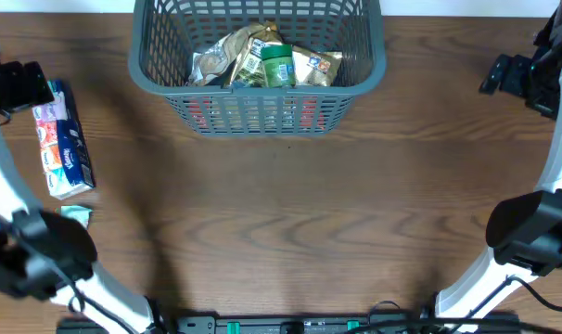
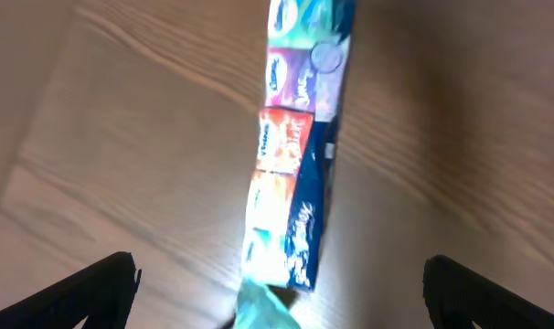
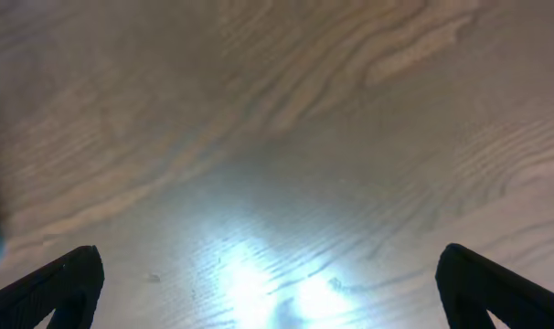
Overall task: Pack container
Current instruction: 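Move the left gripper to the blue Kleenex tissue pack and grasp it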
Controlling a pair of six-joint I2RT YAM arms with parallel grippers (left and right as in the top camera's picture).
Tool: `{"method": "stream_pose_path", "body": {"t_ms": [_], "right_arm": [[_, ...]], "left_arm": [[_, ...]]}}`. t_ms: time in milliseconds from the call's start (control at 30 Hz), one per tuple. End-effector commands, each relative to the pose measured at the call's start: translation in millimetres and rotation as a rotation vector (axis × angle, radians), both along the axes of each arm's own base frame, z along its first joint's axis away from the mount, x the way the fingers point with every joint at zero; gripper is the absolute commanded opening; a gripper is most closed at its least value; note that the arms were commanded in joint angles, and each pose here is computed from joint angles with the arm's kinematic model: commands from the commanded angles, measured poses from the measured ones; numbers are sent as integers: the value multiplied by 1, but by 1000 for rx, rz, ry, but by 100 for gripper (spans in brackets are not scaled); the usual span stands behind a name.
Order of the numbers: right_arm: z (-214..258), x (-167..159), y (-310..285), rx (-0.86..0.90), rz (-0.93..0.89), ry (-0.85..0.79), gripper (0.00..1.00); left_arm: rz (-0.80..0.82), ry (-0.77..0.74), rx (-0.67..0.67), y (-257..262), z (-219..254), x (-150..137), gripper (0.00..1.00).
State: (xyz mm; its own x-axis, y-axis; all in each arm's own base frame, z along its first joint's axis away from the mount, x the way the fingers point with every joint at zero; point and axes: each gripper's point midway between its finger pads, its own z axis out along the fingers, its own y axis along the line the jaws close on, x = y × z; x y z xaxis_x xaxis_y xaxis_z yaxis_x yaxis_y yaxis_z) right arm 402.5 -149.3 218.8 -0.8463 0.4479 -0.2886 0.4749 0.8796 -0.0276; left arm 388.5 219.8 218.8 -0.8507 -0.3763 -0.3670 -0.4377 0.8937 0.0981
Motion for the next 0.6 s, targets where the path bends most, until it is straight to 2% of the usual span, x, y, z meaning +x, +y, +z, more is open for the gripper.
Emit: {"method": "stream_pose_path", "body": {"t_ms": [0,300,567], "right_arm": [[1,2,-4,-6,8,-15,99],[3,9,-6,-20,8,-42,99],[4,9,-7,-26,13,-43,99]], "left_arm": [[10,69,-58,5,-45,11,98],[9,214,-140,9,-134,23,98],[2,231,-142,16,-169,33,98]]}}
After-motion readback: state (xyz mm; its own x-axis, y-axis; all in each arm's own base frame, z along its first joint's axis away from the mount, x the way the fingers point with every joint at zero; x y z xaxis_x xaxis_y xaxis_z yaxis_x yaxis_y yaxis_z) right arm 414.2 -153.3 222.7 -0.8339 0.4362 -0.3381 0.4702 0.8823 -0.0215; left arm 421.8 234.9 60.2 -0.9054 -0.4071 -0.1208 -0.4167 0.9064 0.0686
